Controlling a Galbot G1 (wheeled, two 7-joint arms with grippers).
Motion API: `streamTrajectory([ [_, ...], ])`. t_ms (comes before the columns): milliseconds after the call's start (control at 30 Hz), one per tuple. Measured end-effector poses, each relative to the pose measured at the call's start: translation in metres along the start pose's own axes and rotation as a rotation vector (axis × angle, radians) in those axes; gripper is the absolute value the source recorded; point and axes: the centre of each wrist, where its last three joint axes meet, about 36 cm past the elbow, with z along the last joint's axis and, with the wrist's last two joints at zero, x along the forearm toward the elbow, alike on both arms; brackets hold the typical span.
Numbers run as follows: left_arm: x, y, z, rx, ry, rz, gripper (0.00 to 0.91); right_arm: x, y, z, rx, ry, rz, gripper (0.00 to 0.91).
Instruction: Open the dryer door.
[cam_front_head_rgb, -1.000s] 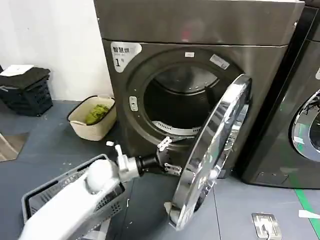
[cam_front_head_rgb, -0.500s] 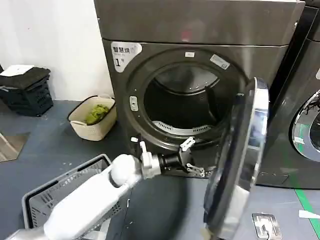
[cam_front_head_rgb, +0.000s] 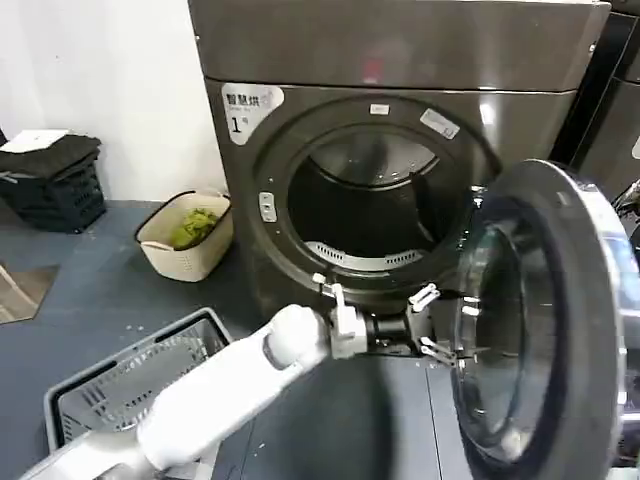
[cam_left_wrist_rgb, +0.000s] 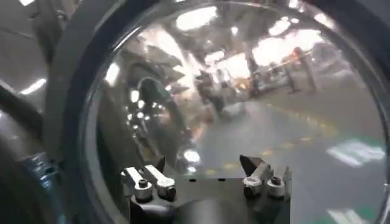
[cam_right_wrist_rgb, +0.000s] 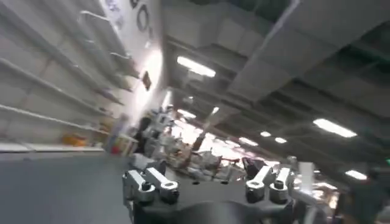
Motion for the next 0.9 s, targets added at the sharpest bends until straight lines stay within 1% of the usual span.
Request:
streamTrajectory([
  [167,-0.022,-0.002,-0.001,-0.001,-0.001,0.036,0.907,0.003,-0.015,-0.001,0.021,0.003,0.031,0.907],
  [500,-0.061,0.003,-0.005,-0.01,0.002,0.071,0.907,0.006,-0.041,0.0,0.036,0.0,0.073,0.907],
  [767,-0.088,0.012,-0.007,-0.023,0.018,0.07,0.907,0.01,-0.049,0.002,0.034,0.003,0.097,0.907],
  [900,-0.099,0.013,-0.004,-0.038,0.056,0.039,0.907,0.009,-0.051,0.004,0.034,0.007,0.114,0.907],
])
